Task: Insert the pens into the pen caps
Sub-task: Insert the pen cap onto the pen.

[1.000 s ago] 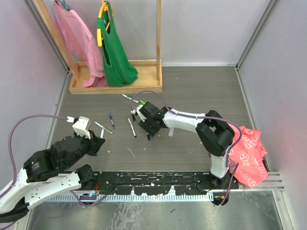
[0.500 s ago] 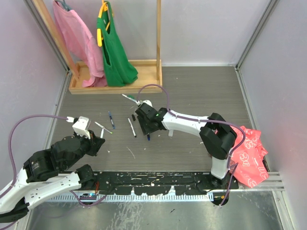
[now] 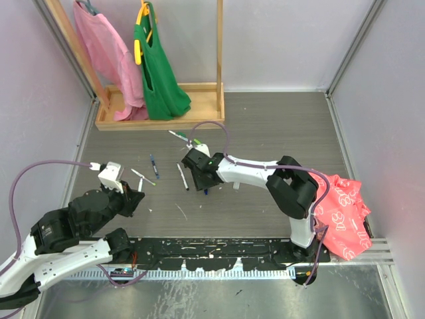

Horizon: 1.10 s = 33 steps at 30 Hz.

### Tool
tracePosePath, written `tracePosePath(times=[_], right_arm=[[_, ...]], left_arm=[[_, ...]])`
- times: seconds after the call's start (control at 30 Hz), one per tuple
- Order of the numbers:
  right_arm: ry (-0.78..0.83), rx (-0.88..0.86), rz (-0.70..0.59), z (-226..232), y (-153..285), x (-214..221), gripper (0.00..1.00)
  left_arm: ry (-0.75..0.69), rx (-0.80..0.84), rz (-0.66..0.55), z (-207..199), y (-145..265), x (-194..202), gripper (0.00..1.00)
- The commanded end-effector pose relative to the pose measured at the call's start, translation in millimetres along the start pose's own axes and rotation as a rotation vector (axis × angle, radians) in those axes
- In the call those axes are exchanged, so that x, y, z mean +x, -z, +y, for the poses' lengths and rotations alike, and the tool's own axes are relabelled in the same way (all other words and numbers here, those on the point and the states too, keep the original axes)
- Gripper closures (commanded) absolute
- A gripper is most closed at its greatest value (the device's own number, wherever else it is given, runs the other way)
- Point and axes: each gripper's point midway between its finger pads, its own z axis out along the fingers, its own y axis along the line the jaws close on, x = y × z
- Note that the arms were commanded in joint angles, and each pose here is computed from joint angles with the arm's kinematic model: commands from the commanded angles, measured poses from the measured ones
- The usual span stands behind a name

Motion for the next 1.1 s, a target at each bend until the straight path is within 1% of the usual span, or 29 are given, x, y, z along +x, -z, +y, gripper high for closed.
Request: tracePosePath(times=[0.0,0.37,0.5,0.63,0.9,1.07], right_arm=[[-0.026,0.0,-0.034,7.3,5.5,-13.9,0.55],[-0.013,0.01,-0.002,8.6,-8.5,-3.2,0.59],[0.0,0.022,0.009,8.6,-9.9,0.8,0.63],[0.014,0.046,0.029,4.8,-11.9,8.1,0.7],[0.018,0.077,0.055,-3.5,-14.9,18.9,0.74],[0.024,0.087,0.042,-7.9,-9.5,16.7,0.85]], left_arm=[[0.005,0.001,-0.041,0.2,0.7,-8.7,1.0],[0.011,0.006,-0.053,1.5,3.2,-9.6,1.0],[0.014,0.008,-0.059,1.8,4.3,-10.5,1.0],[0.016,0.01,-0.063,2.3,5.0,-10.7,1.0],[0.015,0.011,-0.062,1.9,4.6,-10.2,1.0],[0.009,0.006,-0.05,0.8,2.6,-9.5,1.0]])
